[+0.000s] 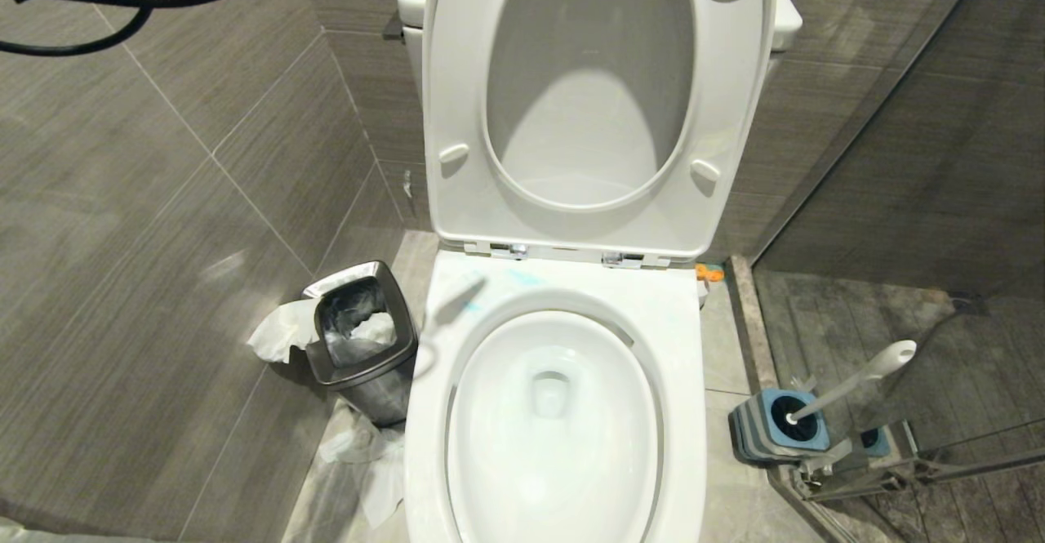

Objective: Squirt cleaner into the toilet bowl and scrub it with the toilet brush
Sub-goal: Pour in the cleaning agent

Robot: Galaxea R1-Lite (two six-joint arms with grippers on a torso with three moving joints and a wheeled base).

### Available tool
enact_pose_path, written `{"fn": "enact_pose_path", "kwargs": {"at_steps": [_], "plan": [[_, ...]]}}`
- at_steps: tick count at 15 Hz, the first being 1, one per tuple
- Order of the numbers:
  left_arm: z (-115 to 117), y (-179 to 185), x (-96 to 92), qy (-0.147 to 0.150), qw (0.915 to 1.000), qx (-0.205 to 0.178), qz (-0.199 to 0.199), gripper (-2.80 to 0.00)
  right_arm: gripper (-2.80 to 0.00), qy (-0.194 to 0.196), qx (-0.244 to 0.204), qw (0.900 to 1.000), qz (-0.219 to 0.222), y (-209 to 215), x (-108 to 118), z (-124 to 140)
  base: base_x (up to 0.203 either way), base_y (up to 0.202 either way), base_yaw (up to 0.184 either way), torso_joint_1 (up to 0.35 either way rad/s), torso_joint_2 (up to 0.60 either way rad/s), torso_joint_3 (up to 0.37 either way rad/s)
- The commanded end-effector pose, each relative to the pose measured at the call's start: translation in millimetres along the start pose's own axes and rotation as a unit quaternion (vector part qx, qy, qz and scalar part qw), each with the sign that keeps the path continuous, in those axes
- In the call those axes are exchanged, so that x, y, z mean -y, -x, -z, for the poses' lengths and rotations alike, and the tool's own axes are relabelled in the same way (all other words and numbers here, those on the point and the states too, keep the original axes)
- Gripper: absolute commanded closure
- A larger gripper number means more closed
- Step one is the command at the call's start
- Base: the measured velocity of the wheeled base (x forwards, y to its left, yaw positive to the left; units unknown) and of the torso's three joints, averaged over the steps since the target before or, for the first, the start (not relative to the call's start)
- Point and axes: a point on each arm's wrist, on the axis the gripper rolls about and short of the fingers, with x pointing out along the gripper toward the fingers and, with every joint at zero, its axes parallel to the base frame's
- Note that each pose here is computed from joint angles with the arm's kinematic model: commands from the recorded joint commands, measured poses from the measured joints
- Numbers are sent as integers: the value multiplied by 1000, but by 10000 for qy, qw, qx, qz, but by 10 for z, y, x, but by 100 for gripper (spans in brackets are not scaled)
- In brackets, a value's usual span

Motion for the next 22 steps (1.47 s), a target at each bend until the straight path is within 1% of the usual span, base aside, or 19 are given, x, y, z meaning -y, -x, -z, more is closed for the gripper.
{"fn": "enact_pose_path", "kwargs": {"at_steps": [1,2,3,5,6,7,8,10,13,14,15,16,19,22], "plan": [[-16,23,-19,-554,9983,57,-186,-280,0,-2,-8,10000,1,-1,0,1,0,0,0,0,0,0],[-24,29,-43,-861,9957,88,-337,-280,0,-2,-8,10000,1,-1,0,1,0,0,0,0,0,0],[-42,49,-51,-1058,9929,147,-532,-280,0,-2,-8,10000,1,-1,0,1,0,0,0,0,0,0],[-89,111,-32,-1259,9869,301,-962,-280,0,-3,-1,10000,1,0,0,-3,0,0,0,0,0,0],[-123,159,-13,-1433,9818,386,-1186,-280,0,-2,-8,10000,1,-1,0,1,0,0,0,0,0,0],[-156,210,4,-1620,9766,446,-1343,-280,0,-2,-8,10000,1,-1,0,1,0,0,0,0,0,0],[-191,263,2,-1730,9728,501,-1457,-280,0,-3,-1,10000,0,0,0,-3,0,0,0,0,0,0],[-284,409,-18,-1886,9654,638,-1686,-280,0,-2,-8,10000,1,-1,0,1,0,0,0,0,0,0],[-386,612,-73,-2015,9544,800,-2051,-280,0,-2,-8,10000,1,-1,0,1,0,0,0,0,0,0],[-416,656,-83,-2035,9518,867,-2126,-280,0,-2,-5,10000,1,0,0,-1,0,0,0,0,0,0],[-424,665,-80,-2038,9513,900,-2131,-280,0,-3,0,10000,0,0,0,-3,0,0,0,0,0,0],[-436,669,-71,-2056,9512,931,-2102,0,0,-2,-5,10000,1,-1,0,0,0,0,0,0,0,0],[-451,689,-45,-2077,9505,975,-2096,0,0,-2,-8,10000,1,-1,0,1,0,0,0,0,0,0],[-464,719,15,-2080,9517,1023,-2015,0,0,-2,-7,10000,1,-1,0,1,0,0,0,0,0,0]]}}
